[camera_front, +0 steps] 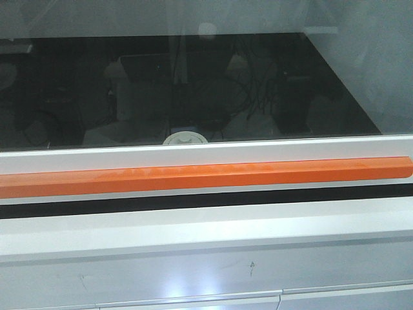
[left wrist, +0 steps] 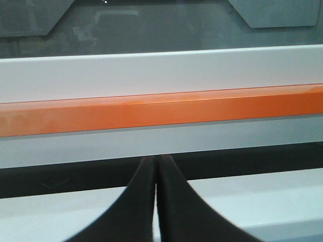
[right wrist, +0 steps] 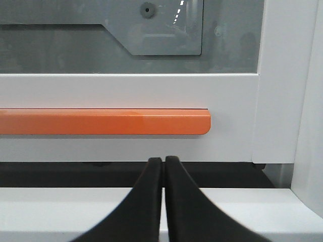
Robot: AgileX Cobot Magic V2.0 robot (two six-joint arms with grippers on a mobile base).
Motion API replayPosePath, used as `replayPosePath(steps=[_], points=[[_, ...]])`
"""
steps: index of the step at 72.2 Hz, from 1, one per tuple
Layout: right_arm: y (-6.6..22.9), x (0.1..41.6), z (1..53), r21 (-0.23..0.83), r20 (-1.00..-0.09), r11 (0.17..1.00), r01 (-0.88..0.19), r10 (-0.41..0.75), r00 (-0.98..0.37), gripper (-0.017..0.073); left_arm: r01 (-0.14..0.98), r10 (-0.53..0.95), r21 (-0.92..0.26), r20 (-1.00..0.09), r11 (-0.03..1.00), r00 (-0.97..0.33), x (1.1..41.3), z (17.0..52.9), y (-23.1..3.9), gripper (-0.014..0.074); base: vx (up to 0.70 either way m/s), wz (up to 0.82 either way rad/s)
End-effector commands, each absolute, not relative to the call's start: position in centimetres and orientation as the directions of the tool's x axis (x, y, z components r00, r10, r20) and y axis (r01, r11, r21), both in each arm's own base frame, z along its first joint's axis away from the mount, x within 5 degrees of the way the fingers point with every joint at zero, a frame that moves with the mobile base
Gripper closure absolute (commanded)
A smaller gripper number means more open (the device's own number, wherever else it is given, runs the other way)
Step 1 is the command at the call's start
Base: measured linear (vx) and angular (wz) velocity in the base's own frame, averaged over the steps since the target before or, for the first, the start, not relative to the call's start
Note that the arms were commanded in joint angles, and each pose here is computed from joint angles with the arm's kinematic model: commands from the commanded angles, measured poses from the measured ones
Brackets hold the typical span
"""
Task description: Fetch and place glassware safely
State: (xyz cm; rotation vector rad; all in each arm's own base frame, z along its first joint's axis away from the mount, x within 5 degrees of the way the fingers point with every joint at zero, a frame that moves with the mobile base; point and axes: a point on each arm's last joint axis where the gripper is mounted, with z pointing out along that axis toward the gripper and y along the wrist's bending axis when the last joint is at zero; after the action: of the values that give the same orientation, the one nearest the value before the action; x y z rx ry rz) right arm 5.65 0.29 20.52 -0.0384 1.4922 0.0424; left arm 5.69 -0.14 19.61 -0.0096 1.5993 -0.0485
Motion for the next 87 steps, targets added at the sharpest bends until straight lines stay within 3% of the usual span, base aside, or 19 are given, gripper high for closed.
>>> replayPosePath(steps=[1, 19, 35, 46, 57, 87], points=[[0.3, 5.6, 20.6, -0.014, -0.990, 0.999, -0.050, -0.007, 0.144, 0.0567, 0.028, -0.048, -0.047, -0.998, 0.999, 0.035, 5.7, 19.4, -0.2, 0.0601, 0.00, 0.00], [0.2, 5.3, 21.8, 0.013, -0.969, 0.999, -0.051, 0.025, 0.246, 0.0567, 0.041, -0.113, -0.109, -0.982, 0.993, 0.148, 5.5, 21.1, -0.1, 0.0601, 0.00, 0.00], [0.2, 4.7, 27.0, 0.012, -0.954, 0.998, -0.054, 0.027, 0.298, 0.0567, 0.038, -0.053, -0.045, -0.961, 0.998, 0.270, 4.8, 26.8, -0.1, 0.0601, 0.00, 0.00], [0.3, 6.0, 30.8, 0.011, -0.971, 0.998, -0.056, 0.024, 0.238, 0.0567, 0.028, -0.012, -0.007, -0.984, 1.000, 0.179, 6.0, 29.5, -0.2, 0.0601, 0.00, 0.00], [0.5, 8.3, 31.9, 0.053, -0.991, 0.997, -0.061, 0.060, 0.123, 0.0567, 0.029, -0.008, -0.007, -0.999, 1.000, 0.033, 7.8, 29.9, -0.2, 0.0601, 0.00, 0.00], [0.6, 10.3, 31.1, 0.029, -0.999, 0.998, -0.055, 0.030, 0.031, 0.0564, 0.042, -0.038, -0.038, -0.999, 0.998, -0.009, 8.0, 29.5, -0.3, 0.0601, 0.00, 0.00]])
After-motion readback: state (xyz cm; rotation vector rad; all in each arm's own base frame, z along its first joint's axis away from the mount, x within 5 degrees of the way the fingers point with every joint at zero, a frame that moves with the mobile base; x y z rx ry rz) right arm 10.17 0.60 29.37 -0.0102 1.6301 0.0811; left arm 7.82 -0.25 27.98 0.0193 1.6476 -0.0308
